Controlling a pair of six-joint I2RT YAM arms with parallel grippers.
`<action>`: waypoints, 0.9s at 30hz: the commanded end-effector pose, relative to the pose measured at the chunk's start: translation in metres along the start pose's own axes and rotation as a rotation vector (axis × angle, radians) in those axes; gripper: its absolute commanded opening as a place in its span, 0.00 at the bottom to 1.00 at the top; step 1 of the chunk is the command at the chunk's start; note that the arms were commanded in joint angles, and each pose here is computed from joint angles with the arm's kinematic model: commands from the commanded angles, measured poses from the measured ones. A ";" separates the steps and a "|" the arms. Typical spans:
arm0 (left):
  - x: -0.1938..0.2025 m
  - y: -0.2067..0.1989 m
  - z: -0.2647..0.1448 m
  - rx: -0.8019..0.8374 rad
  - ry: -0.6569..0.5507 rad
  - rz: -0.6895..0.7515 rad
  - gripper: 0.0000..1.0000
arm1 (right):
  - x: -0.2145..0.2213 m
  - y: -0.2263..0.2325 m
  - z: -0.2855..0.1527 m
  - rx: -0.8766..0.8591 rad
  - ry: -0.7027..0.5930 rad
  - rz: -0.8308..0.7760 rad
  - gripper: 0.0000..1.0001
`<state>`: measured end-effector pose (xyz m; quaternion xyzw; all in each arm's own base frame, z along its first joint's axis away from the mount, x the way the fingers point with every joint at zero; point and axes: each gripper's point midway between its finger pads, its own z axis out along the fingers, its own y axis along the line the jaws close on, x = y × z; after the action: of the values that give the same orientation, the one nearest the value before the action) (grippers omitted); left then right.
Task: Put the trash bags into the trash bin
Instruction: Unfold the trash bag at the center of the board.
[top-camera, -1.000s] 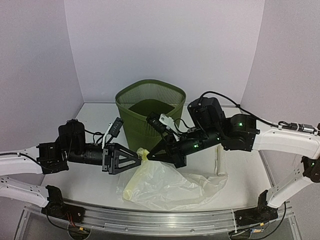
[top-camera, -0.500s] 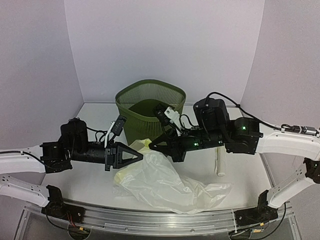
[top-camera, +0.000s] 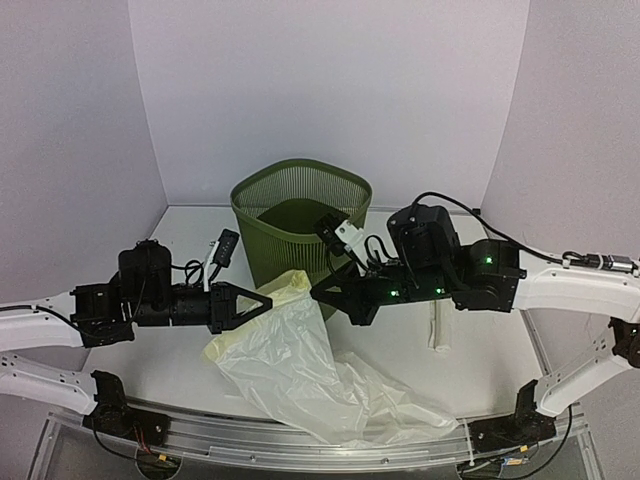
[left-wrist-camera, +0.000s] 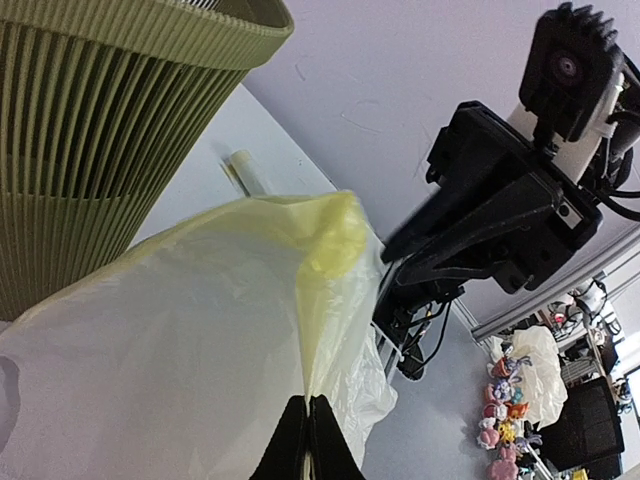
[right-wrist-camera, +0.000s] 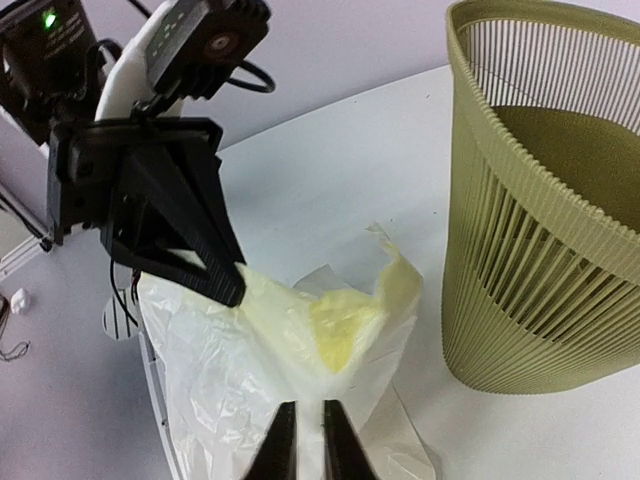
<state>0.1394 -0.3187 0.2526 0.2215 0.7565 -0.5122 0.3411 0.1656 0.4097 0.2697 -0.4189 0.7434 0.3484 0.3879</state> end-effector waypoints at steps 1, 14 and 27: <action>-0.017 -0.004 -0.006 -0.018 -0.048 -0.008 0.00 | 0.018 0.019 0.003 -0.118 0.081 -0.002 0.00; -0.009 -0.003 0.013 -0.013 0.020 -0.035 0.00 | 0.031 0.022 0.055 -0.156 0.179 0.072 0.05; 0.012 0.059 -0.019 -0.351 0.017 -0.196 0.00 | 0.049 -0.052 0.009 0.214 0.116 0.215 0.00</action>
<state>0.1553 -0.3094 0.2181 0.1513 0.8244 -0.4506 0.3073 0.1713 0.4194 0.2103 -0.3887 0.8000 0.3264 0.3201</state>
